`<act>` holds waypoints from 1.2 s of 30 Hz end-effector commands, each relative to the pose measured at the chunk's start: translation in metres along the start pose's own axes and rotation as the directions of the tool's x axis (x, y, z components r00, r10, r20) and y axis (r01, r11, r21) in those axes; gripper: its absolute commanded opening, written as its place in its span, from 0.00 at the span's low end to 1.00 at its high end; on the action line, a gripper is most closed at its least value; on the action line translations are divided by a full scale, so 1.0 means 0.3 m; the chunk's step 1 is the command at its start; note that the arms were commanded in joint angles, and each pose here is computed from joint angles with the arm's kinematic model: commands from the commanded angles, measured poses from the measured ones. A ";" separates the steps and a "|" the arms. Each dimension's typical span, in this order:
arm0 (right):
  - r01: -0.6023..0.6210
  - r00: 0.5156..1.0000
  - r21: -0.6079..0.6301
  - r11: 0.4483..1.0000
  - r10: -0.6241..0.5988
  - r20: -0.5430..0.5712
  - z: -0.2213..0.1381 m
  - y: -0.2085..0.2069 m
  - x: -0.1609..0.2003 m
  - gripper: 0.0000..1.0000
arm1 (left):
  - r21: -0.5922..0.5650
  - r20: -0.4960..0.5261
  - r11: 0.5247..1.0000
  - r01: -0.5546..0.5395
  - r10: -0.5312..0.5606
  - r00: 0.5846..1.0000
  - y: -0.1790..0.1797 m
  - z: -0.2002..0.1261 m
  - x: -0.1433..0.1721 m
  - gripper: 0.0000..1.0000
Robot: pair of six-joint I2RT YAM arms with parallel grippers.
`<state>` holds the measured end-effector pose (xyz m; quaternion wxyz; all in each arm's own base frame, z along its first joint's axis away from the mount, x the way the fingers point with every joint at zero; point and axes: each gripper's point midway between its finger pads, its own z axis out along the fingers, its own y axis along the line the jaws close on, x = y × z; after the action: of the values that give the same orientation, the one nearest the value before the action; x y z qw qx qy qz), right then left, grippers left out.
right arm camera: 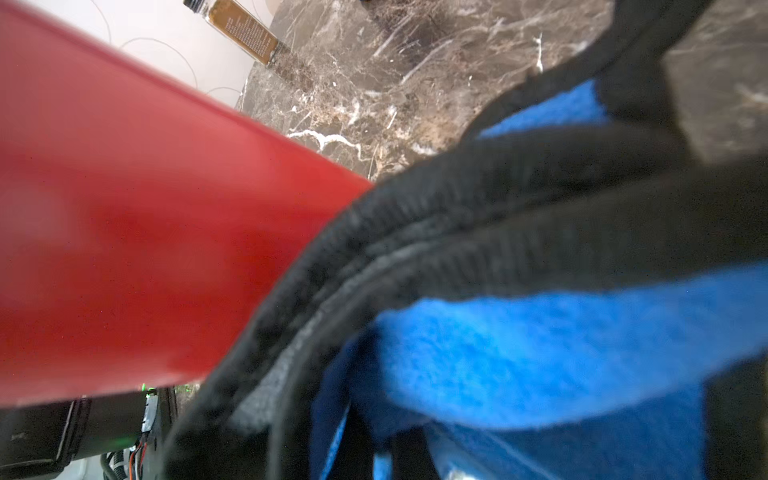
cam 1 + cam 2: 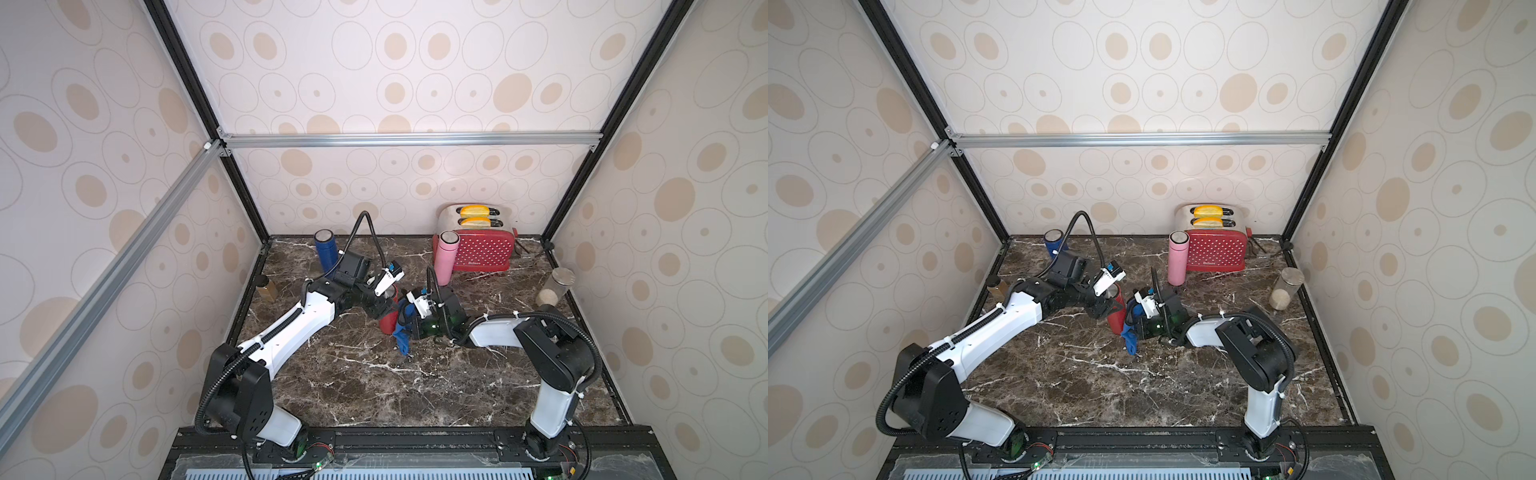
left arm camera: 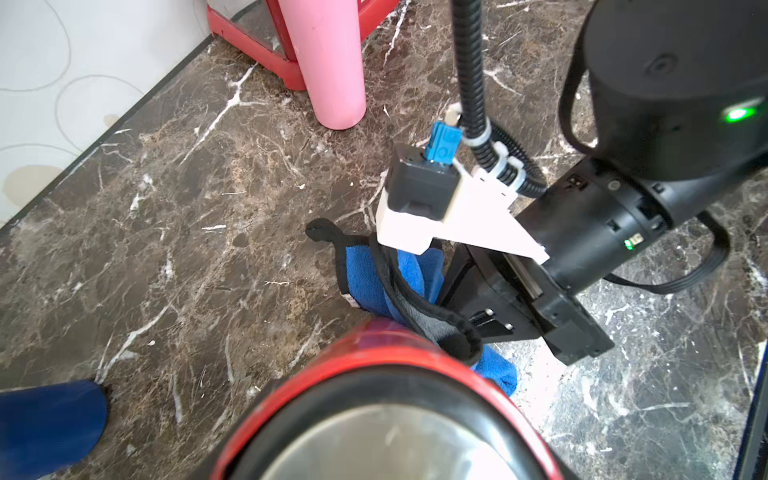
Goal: Wipe the surface of the thermos
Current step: Wipe the dirt from the surface of the thermos.
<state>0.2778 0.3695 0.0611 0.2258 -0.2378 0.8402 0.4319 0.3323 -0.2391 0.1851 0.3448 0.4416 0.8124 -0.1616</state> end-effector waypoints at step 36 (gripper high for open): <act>0.183 0.980 0.001 0.983 -0.183 0.079 -0.126 0.167 -0.171 0.00 | -0.090 0.081 0.969 0.231 -0.224 0.971 0.017 -0.042 -0.067 0.00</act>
<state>0.2820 0.3658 0.0827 0.2458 -0.2711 0.8393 0.4020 0.3351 -0.2338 0.1844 0.3360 0.3597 0.8550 -0.1635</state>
